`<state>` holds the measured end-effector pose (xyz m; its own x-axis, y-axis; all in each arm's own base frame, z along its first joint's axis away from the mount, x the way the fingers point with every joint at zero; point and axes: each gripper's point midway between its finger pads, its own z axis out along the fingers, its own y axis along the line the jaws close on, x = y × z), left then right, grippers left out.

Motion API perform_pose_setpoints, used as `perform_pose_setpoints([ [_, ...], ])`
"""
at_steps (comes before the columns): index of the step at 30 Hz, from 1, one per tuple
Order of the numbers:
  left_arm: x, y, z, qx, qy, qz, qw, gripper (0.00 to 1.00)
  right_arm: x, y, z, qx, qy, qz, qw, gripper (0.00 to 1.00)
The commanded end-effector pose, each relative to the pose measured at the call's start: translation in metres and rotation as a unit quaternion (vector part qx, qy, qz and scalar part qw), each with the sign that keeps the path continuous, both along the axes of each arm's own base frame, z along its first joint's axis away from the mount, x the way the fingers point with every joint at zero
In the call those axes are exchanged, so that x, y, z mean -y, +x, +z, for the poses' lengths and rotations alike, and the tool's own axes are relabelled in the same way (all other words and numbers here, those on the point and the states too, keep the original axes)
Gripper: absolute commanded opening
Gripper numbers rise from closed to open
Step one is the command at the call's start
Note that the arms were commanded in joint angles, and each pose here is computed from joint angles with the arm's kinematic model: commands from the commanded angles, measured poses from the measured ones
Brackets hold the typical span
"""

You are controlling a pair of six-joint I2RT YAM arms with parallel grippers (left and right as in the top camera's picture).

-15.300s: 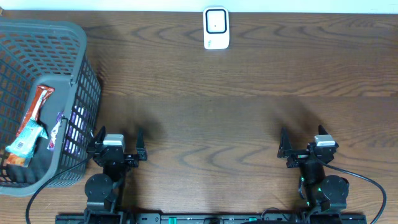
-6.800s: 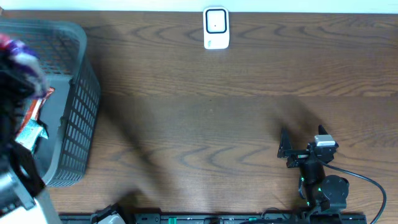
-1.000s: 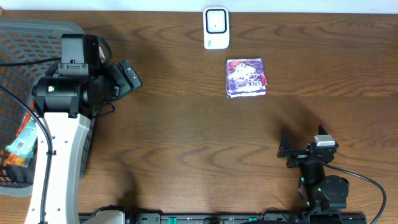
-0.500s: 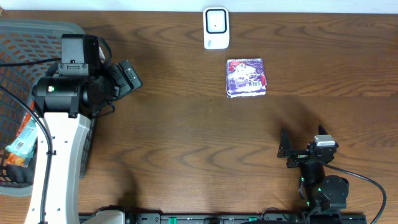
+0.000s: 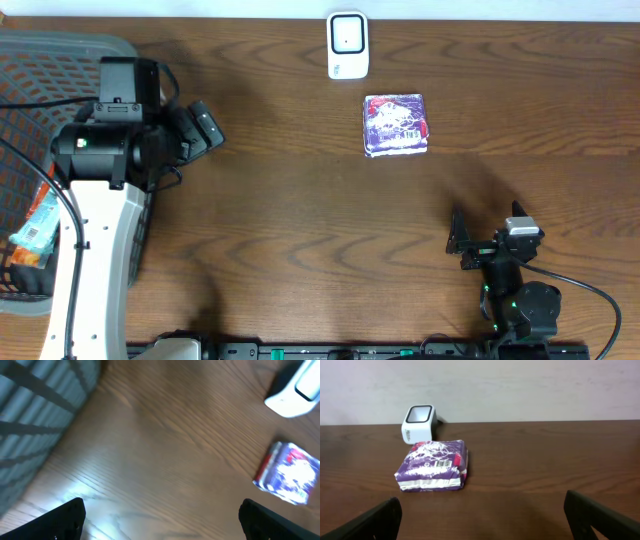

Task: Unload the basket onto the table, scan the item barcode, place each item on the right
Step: 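Move the left gripper back toward the basket, then grasp the mint-green package inside the basket with the left gripper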

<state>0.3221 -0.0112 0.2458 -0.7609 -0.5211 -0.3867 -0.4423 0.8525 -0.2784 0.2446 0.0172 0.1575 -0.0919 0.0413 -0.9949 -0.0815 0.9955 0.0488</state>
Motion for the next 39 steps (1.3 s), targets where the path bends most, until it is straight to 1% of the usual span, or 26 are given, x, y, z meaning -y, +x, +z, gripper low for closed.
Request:
perform_pose_setpoints([
  [1, -0.031, 0.002, 0.008, 0.016, 0.056, 0.030, 0.998, 0.98, 0.003, 0.000, -0.001, 0.001, 0.002, -0.006, 1.000, 0.99],
  [4, -0.049, 0.009, 0.016, 0.041, 0.069, 0.037, 0.996, 0.98, 0.003, 0.000, -0.001, 0.001, 0.001, -0.006, 1.000, 0.99],
  [8, -0.083, 0.019, 0.029, 0.079, 0.079, 0.080, 0.991, 0.98, 0.003, 0.000, -0.001, 0.001, 0.002, -0.006, 1.000, 0.99],
  [12, -0.127, 0.024, 0.043, 0.114, 0.101, 0.124, 0.980, 0.98, 0.003, 0.000, -0.001, 0.001, 0.002, -0.006, 1.000, 0.99],
  [14, -0.144, 0.024, 0.049, 0.130, 0.105, 0.147, 0.975, 0.98, 0.003, 0.000, -0.001, 0.001, 0.002, -0.006, 1.000, 0.99],
  [16, -0.154, 0.027, 0.057, 0.152, 0.099, 0.155, 0.971, 0.98, 0.003, 0.000, -0.001, 0.001, 0.002, -0.006, 1.000, 0.99],
  [18, -0.149, 0.034, 0.067, 0.183, 0.073, 0.135, 0.971, 0.98, 0.003, 0.000, -0.001, 0.001, 0.002, -0.006, 1.000, 0.99],
  [22, -0.116, 0.048, 0.097, 0.255, 0.007, 0.057, 0.965, 0.98, 0.003, 0.000, -0.001, 0.001, 0.002, -0.006, 1.000, 0.99],
  [24, -0.106, 0.048, 0.110, 0.279, -0.007, 0.035, 0.960, 0.98, 0.003, 0.000, -0.001, 0.001, 0.002, -0.006, 1.000, 0.99],
  [26, -0.103, 0.045, 0.117, 0.290, -0.006, 0.031, 0.957, 0.98, 0.003, 0.000, -0.001, 0.001, 0.002, -0.006, 1.000, 0.99],
  [29, -0.109, 0.036, 0.127, 0.299, 0.017, 0.047, 0.953, 0.99, 0.003, 0.000, -0.001, 0.001, 0.002, -0.006, 1.000, 0.99],
  [31, -0.122, 0.030, 0.130, 0.298, 0.050, 0.078, 0.950, 1.00, 0.003, 0.000, -0.001, 0.001, 0.002, -0.006, 1.000, 0.99],
  [34, -0.144, 0.018, 0.135, 0.292, 0.102, 0.130, 0.942, 0.98, 0.003, 0.000, -0.001, 0.001, 0.002, -0.006, 1.000, 0.99],
  [39, -0.153, 0.003, 0.147, 0.299, 0.133, 0.158, 0.932, 0.98, 0.003, 0.000, -0.001, 0.001, 0.002, -0.006, 1.000, 0.99],
])
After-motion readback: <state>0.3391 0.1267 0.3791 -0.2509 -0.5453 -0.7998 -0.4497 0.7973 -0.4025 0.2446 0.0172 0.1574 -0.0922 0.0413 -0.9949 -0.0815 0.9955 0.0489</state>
